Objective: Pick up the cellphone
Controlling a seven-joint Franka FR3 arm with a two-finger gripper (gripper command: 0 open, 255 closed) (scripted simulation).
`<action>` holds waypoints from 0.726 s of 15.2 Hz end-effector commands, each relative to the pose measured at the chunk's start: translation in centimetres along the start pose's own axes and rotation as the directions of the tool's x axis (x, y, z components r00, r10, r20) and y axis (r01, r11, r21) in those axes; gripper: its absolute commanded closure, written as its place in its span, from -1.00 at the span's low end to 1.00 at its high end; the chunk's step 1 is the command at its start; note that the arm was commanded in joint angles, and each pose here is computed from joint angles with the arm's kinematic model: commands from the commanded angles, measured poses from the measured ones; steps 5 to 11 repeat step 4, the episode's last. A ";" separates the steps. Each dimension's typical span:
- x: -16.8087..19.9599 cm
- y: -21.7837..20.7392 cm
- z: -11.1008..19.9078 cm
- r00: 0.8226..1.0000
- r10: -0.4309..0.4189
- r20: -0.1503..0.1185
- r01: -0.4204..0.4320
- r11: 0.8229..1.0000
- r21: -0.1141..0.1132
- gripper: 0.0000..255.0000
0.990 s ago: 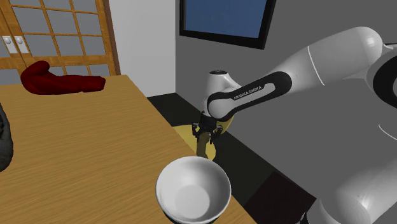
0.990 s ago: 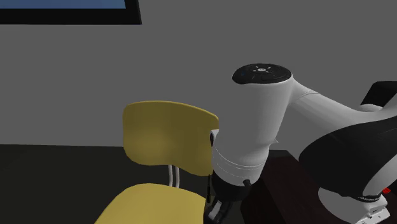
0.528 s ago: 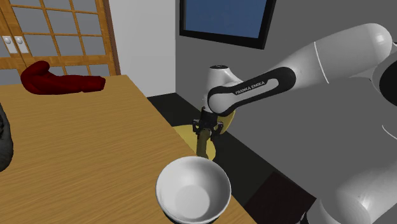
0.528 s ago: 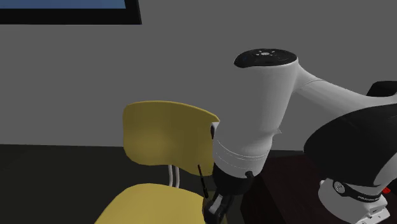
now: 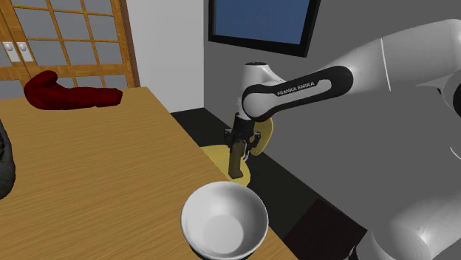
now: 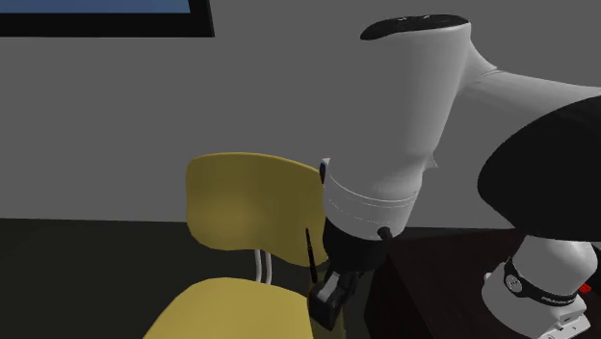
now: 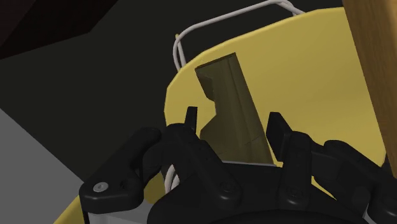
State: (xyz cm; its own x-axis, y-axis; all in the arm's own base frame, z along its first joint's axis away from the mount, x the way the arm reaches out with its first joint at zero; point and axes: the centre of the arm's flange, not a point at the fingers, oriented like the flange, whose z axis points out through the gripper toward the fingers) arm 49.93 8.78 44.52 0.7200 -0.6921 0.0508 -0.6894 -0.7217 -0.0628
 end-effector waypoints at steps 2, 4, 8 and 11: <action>0.1 -0.2 -1.6 1.000 0.000 0.000 0.000 1.000 0.000 1.00; 0.1 -0.2 -1.7 1.000 0.000 0.000 0.000 1.000 0.000 1.00; 0.1 -0.2 -1.7 1.000 0.000 0.000 0.000 1.000 0.000 1.00; 0.1 -0.2 -1.7 1.000 0.000 0.000 0.000 1.000 0.000 1.00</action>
